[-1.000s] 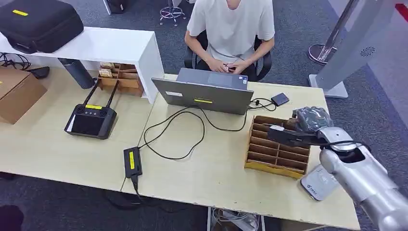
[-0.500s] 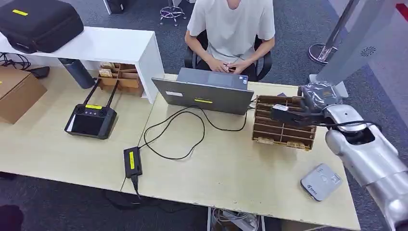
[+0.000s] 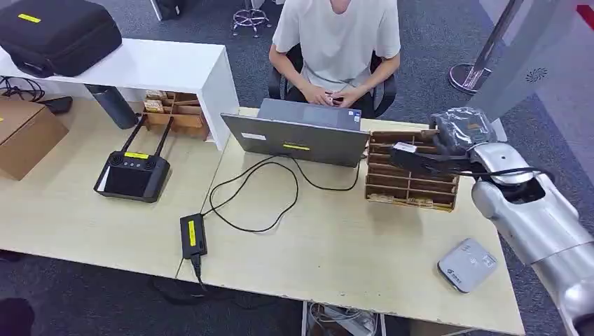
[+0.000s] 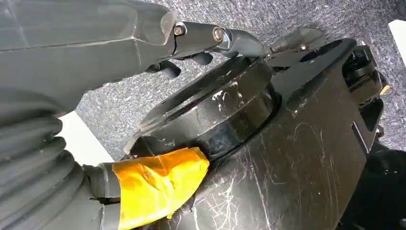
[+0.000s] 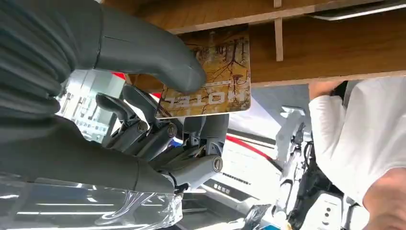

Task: Pass the card to the sensor for recognition and then transmit it.

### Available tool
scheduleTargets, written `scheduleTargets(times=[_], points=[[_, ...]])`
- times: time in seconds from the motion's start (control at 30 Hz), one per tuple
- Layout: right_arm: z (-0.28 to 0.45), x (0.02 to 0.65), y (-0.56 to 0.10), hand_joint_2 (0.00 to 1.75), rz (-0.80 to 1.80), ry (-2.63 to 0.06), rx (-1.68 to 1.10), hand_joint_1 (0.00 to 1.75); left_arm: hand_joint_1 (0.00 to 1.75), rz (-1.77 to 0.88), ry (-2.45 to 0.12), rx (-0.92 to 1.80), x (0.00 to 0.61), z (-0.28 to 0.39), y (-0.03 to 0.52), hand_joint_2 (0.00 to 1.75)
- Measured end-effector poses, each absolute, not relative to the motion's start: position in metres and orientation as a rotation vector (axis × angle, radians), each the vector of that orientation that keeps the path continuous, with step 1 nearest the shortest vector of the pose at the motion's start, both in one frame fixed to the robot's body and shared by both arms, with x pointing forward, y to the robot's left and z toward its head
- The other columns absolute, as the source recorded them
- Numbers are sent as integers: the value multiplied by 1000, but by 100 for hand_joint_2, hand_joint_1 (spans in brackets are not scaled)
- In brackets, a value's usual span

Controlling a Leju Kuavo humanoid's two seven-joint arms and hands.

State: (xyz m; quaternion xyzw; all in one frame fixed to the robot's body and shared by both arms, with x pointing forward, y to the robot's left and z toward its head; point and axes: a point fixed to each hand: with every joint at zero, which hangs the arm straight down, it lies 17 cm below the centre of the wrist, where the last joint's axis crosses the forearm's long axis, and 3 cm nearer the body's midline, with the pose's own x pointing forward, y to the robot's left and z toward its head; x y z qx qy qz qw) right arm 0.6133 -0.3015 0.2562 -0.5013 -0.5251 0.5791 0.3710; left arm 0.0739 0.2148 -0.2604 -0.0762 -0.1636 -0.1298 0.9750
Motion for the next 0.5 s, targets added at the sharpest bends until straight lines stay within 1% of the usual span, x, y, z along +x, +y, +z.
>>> scheduleTargets(times=[0.07, 0.1, 0.5], points=[[256, 613, -301, 175, 1485, -1348, -1285, 168, 0, -262, -330, -153, 74, -260, 215, 175], [256, 613, -301, 175, 1485, -1348, -1284, 0, 0, -262, -329, -153, 73, -261, 215, 175], [259, 613, -299, 175, 1478, -1364, -1286, 0, 0, -262, -329, -154, 72, -262, 217, 175]])
